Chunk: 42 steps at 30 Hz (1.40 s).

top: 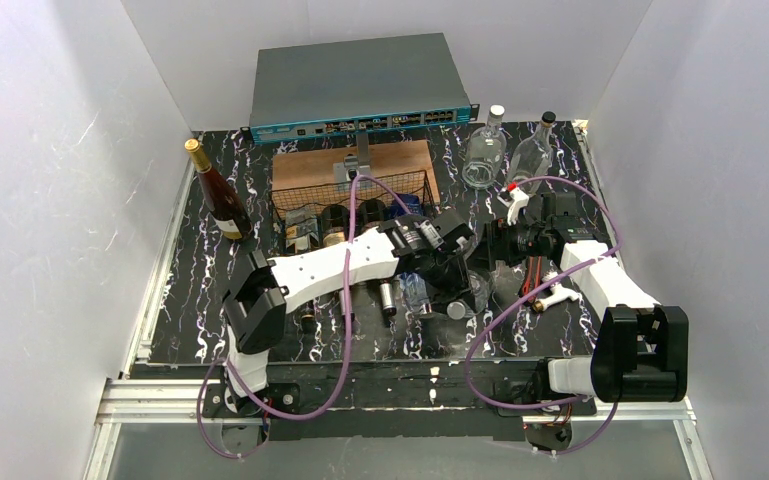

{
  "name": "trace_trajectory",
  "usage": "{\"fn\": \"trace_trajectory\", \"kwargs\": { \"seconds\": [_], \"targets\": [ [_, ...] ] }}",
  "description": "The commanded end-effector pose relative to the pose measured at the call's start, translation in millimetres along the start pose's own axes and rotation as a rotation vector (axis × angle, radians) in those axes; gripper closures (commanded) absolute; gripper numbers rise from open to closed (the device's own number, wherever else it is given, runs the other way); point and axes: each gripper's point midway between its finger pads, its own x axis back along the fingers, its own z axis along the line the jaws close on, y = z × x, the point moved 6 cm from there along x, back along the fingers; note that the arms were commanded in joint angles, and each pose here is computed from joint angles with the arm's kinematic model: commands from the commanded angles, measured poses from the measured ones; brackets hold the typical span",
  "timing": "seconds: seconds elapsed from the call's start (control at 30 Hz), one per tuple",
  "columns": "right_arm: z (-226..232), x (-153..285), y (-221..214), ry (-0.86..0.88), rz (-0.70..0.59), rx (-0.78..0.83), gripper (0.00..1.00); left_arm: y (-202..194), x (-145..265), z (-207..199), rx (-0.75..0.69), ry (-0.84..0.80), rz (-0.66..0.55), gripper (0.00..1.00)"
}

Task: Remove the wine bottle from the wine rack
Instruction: Place the wine bottle at the center of the board.

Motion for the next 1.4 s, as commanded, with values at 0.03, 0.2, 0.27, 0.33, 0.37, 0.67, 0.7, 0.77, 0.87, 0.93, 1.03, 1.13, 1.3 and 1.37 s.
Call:
{"fn": "trace_trajectory", "kwargs": {
  "seconds": [0.03,0.2,0.27,0.33,0.37,0.67,0.7,0.77,0.87,0.93,1.03,1.13,1.3,1.37],
  "targets": [
    [6.0,2.3,1.0,0.018,-0.012,0.016,0.03,7.2,33.7,-56.3,0.022,-0.241,-0.008,0.85],
    [4.8,3.1,2.1,-0.001,-0.015,0.017,0.02,12.7,30.6,-57.0,0.053,-0.235,-0.002,0.78],
    [4.0,2.9,2.2,-0.008,-0.014,0.013,0.02,14.6,29.3,-57.3,0.066,-0.233,-0.002,0.77],
    [2.0,2.4,1.5,-0.018,-0.010,0.007,0.02,15.7,29.0,-58.2,0.077,-0.233,-0.001,0.73],
    [1.9,2.0,1.2,-0.020,-0.009,0.005,0.02,16.1,28.9,-58.9,0.083,-0.234,0.001,0.71],
    [-0.5,0.7,0.0,-0.027,-0.001,-0.006,0.02,23.4,27.2,-64.0,0.118,-0.246,0.001,0.59],
    [-0.6,0.7,0.2,-0.029,-0.002,-0.006,0.02,24.4,26.8,-64.4,0.123,-0.247,0.001,0.58],
    [-1.4,0.5,0.3,-0.032,-0.001,-0.010,0.02,25.6,26.7,-65.7,0.124,-0.255,0.001,0.54],
    [-1.1,0.1,0.5,-0.032,-0.001,-0.013,0.02,27.5,25.9,-67.4,0.130,-0.265,-0.003,0.50],
    [-1.8,-0.2,0.2,-0.034,0.000,-0.018,0.02,30.2,26.0,-67.7,0.136,-0.270,-0.007,0.48],
    [-2.1,-0.3,0.6,-0.034,0.000,-0.020,0.02,33.1,25.6,-67.5,0.143,-0.275,-0.008,0.46],
    [-2.7,-0.8,1.0,-0.034,0.000,-0.023,0.02,36.1,23.9,-66.7,0.157,-0.278,-0.011,0.44],
    [-6.1,-3.1,2.3,-0.048,0.003,-0.038,0.02,40.4,16.1,-72.4,0.194,-0.308,-0.004,0.44],
    [-9.8,-4.0,1.9,-0.061,0.005,-0.055,0.02,40.5,9.5,-76.8,0.220,-0.322,0.013,0.43]
  ]
}}
